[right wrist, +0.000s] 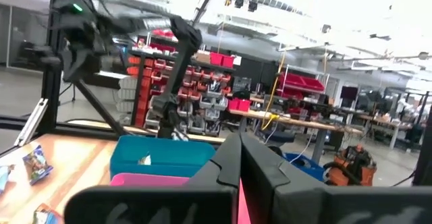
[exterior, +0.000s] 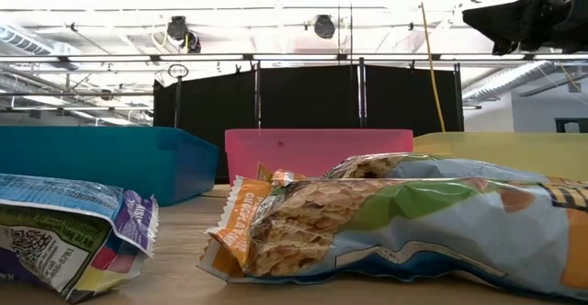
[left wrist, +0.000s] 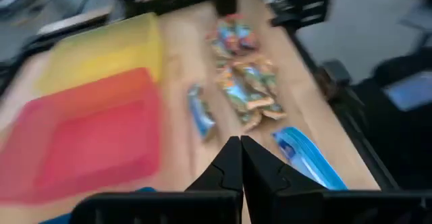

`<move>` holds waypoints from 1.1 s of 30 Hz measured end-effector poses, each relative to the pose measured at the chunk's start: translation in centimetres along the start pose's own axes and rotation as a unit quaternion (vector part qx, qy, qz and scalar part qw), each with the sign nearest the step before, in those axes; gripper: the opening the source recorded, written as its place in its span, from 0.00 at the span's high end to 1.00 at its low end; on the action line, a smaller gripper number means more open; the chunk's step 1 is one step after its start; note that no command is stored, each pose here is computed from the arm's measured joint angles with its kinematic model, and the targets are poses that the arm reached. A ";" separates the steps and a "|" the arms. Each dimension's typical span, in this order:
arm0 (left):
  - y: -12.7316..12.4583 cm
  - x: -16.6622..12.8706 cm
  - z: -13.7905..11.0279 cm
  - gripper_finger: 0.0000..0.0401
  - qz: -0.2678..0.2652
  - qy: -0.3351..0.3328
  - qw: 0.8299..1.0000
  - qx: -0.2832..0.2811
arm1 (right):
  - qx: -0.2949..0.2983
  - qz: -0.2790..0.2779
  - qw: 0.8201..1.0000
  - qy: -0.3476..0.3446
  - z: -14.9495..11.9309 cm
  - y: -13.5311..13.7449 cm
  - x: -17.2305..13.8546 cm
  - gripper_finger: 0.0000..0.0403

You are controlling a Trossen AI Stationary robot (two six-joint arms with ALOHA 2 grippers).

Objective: Pick and place Granola Bars by type
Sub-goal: Put the top red granola bar into the yellow bin

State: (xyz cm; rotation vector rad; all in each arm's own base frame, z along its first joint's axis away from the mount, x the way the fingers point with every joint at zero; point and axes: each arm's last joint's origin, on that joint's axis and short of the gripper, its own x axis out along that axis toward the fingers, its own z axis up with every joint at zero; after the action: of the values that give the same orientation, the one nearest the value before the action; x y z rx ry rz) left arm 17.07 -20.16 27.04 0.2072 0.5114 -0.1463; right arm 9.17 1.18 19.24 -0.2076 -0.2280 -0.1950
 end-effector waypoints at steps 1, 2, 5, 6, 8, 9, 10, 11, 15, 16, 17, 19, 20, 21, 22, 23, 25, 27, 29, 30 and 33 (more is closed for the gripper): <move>0.6 0.0 -1.2 0.99 -0.011 -0.023 1.000 -0.003 | -0.003 0.000 1.000 0.000 0.0 0.0 0.0 1.00; 1.3 -0.1 -2.3 0.99 -0.021 -0.048 0.999 -0.012 | -0.004 0.000 1.000 0.000 0.0 0.0 0.0 1.00; 3.6 -0.2 -6.0 0.99 -0.026 -0.103 0.994 -0.034 | -0.010 0.000 1.000 0.000 0.0 0.0 0.0 1.00; 4.2 -0.1 -7.3 0.99 -0.029 -0.113 0.993 -0.035 | -0.018 -0.001 1.000 -0.002 0.0 0.0 0.0 1.00; 5.3 0.0 -9.4 0.99 -0.034 -0.134 0.990 -0.033 | -0.030 -0.002 1.000 -0.007 0.1 0.0 0.0 1.00; 5.7 -0.1 -10.1 0.99 -0.033 -0.149 0.988 -0.034 | -0.030 -0.004 0.999 -0.011 0.2 -0.1 0.0 1.00; 6.2 -0.2 -10.6 0.99 -0.028 -0.163 0.986 -0.037 | -0.030 -0.006 0.999 -0.016 0.4 -0.1 0.0 1.00; 6.6 -0.3 -11.0 0.99 -0.022 -0.172 0.984 -0.038 | -0.034 -0.008 0.999 -0.021 0.5 -0.1 0.0 1.00; 7.7 -0.5 -11.6 0.99 0.003 -0.190 0.981 -0.024 | -0.088 -0.042 0.994 0.040 0.0 -0.1 0.5 1.00; 7.9 -0.6 -11.4 0.99 0.009 -0.196 0.980 -0.016 | -0.095 -0.054 0.993 0.052 0.9 -0.3 0.8 1.00; 8.1 -0.7 -11.3 0.98 0.017 -0.200 0.980 -0.003 | -0.099 -0.061 0.992 0.057 2.1 -0.4 1.3 1.00; 8.5 -0.7 -10.9 0.95 0.037 -0.203 0.978 0.027 | -0.109 -0.058 0.989 0.080 4.1 -0.4 2.5 1.00; 8.7 -0.8 -10.7 0.94 0.048 -0.209 0.976 0.036 | -0.117 -0.047 0.987 0.100 5.0 -0.1 3.4 1.00; 8.9 -0.8 -10.6 0.94 0.059 -0.210 0.975 0.045 | -0.129 -0.037 0.983 0.127 5.7 0.3 4.3 1.00; 9.0 -0.6 -10.6 0.93 0.068 -0.207 0.974 0.054 | -0.142 -0.026 0.977 0.154 6.3 0.8 5.4 1.00; 9.2 -0.5 -10.6 0.93 0.075 -0.204 0.974 0.061 | -0.154 -0.019 0.972 0.176 7.2 1.4 6.7 1.00; 9.4 -0.4 -10.7 0.93 0.087 -0.198 0.974 0.074 | -0.178 -0.007 0.958 0.226 8.6 3.0 9.3 1.00; 9.7 -0.4 -10.4 0.93 0.099 -0.209 0.970 0.071 | -0.211 0.003 0.933 0.292 9.1 5.0 11.8 1.00; 10.0 -0.4 -10.2 0.93 0.107 -0.217 0.968 0.063 | -0.234 0.014 0.905 0.355 9.2 7.3 13.8 1.00; 10.2 -0.5 -10.0 0.93 0.111 -0.223 0.967 0.056 | -0.243 0.022 0.889 0.388 9.1 8.4 14.6 1.00; 10.5 -0.4 -9.9 0.93 0.116 -0.226 0.967 0.036 | -0.239 0.042 0.850 0.468 9.0 11.5 16.2 1.00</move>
State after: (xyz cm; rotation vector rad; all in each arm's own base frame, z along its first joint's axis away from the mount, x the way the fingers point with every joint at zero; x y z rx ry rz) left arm 14.05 -7.69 20.44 0.2936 0.0256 0.0199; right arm 25.29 11.55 29.67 -0.5908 0.8188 -0.2434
